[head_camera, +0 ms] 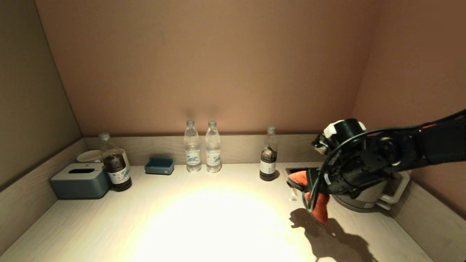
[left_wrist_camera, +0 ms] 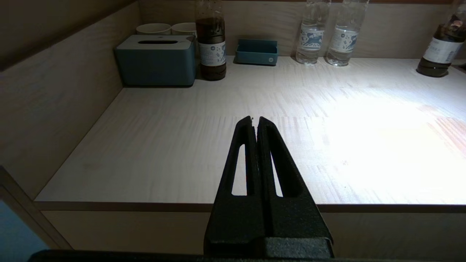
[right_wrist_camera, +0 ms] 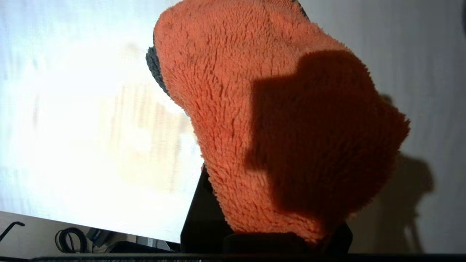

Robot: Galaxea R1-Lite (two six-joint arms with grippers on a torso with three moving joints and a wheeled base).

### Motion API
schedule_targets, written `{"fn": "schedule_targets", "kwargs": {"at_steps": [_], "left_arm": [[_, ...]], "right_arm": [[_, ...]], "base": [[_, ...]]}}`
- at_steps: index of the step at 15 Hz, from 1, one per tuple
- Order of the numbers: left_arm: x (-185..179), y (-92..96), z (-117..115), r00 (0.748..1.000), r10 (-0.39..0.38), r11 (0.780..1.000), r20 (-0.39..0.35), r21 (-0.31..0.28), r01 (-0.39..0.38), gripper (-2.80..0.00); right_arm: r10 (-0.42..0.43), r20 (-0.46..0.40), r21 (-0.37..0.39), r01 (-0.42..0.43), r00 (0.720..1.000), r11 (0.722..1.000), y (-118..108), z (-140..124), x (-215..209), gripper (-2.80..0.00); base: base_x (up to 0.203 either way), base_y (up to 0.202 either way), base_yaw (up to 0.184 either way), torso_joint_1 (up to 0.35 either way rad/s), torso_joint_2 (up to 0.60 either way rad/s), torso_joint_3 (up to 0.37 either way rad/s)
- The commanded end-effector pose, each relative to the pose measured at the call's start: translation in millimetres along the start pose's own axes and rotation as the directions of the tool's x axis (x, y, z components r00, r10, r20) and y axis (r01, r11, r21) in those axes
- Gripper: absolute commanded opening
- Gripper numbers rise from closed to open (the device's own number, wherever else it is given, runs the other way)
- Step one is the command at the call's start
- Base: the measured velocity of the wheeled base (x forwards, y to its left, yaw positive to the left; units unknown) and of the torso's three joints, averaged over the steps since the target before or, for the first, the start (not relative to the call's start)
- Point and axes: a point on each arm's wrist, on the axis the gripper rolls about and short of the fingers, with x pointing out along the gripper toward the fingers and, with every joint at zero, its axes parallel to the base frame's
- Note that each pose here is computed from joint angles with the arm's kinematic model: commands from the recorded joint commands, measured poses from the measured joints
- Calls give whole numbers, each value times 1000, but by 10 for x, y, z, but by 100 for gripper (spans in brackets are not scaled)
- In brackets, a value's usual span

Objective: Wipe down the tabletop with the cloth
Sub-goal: Sweep the stains on the table

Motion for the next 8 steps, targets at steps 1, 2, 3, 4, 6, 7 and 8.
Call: {"fn": "schedule_targets", "kwargs": {"at_steps": [1,2,3,4,6,7,8], "left_arm": [[0,0,0,1000,1,1000,0,-1,-1,-280],[0,0,0,1000,1,1000,0,-1,-1,-280],[0,0,0,1000,1,1000,0,-1,-1,-280],[0,0,0,1000,1,1000,0,-1,-1,-280],[0,0,0,1000,1,1000,0,-1,-1,-280],[0,0,0,1000,1,1000,0,-1,-1,-280],[0,0,0,1000,1,1000,0,-1,-1,-280]], "right_arm": [[49,-27,-16,-49,998,999,345,72,253,-280],[55,-37,-14,-56,998,998,411,77,294,-280],[55,-49,-15,-56,997,998,462,73,326,-280],[57,-71,-21,-59,996,998,547,66,403,-280],[13,-100,-21,-15,995,1000,684,34,580,-280],[-5,-103,-20,3,995,1000,735,25,615,-280],[-11,-100,-21,9,995,1000,751,26,624,-280]], "base": [[0,0,0,0,0,0],[0,0,0,0,0,0],[0,0,0,0,0,0],[0,0,0,0,0,0],[0,0,0,0,0,0],[0,0,0,0,0,0],[0,0,0,0,0,0]]}}
